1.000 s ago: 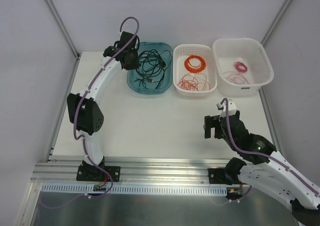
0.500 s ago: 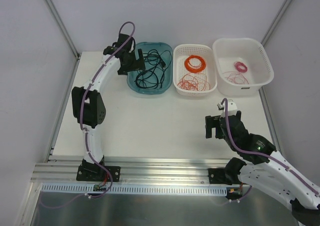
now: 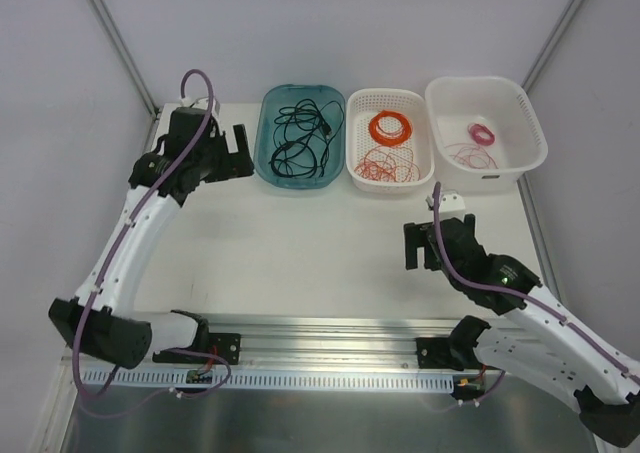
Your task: Untangle the cables
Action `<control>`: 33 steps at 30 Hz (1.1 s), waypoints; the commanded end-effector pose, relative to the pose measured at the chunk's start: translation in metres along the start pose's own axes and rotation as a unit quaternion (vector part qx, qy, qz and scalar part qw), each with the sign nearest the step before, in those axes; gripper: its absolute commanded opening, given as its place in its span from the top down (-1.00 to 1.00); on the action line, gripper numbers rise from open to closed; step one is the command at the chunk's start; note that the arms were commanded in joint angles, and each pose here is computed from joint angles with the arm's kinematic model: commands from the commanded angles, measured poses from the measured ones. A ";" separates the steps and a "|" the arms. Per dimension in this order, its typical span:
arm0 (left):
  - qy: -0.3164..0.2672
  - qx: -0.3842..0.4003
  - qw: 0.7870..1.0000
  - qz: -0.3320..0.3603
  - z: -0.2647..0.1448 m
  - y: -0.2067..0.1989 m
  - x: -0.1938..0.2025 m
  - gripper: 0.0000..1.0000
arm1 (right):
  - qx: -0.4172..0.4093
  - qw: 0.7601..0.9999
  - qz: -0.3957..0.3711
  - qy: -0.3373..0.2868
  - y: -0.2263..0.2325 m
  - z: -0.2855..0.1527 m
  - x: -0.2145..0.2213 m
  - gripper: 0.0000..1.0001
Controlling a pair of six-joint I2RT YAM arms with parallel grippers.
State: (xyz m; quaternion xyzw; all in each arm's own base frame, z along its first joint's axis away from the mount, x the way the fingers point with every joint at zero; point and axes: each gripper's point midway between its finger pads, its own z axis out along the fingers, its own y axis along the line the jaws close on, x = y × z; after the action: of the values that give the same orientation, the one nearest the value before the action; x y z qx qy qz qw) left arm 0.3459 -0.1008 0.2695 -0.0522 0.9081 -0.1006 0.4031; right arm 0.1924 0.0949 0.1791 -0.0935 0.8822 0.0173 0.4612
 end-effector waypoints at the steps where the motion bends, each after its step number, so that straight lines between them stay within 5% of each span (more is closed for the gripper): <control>1: -0.029 -0.024 0.999 0.025 -0.037 0.026 0.027 -0.98 | -0.002 0.999 0.035 -0.007 0.004 -0.001 -0.022 -0.94; 11: -0.209 -0.038 0.977 -0.003 -0.140 0.082 0.080 -0.98 | 0.091 0.987 0.134 -0.023 -0.066 -0.021 -0.049 -0.94; 19: -0.337 -0.029 0.940 -0.040 -0.207 0.109 0.102 -0.98 | 0.188 0.960 0.154 -0.141 -0.129 -0.110 -0.061 -0.94; 33: -0.404 -0.029 0.912 -0.069 -0.240 0.129 0.120 -0.98 | 0.160 0.931 0.166 -0.285 -0.147 -0.180 -0.024 -0.94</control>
State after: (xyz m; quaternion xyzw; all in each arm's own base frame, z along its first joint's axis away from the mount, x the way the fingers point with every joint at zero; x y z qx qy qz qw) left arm 0.1003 0.0268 0.3072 -0.1504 0.6943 -0.0751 0.6998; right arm 0.0902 -0.0648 0.3154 0.1517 0.7073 -0.0127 0.6903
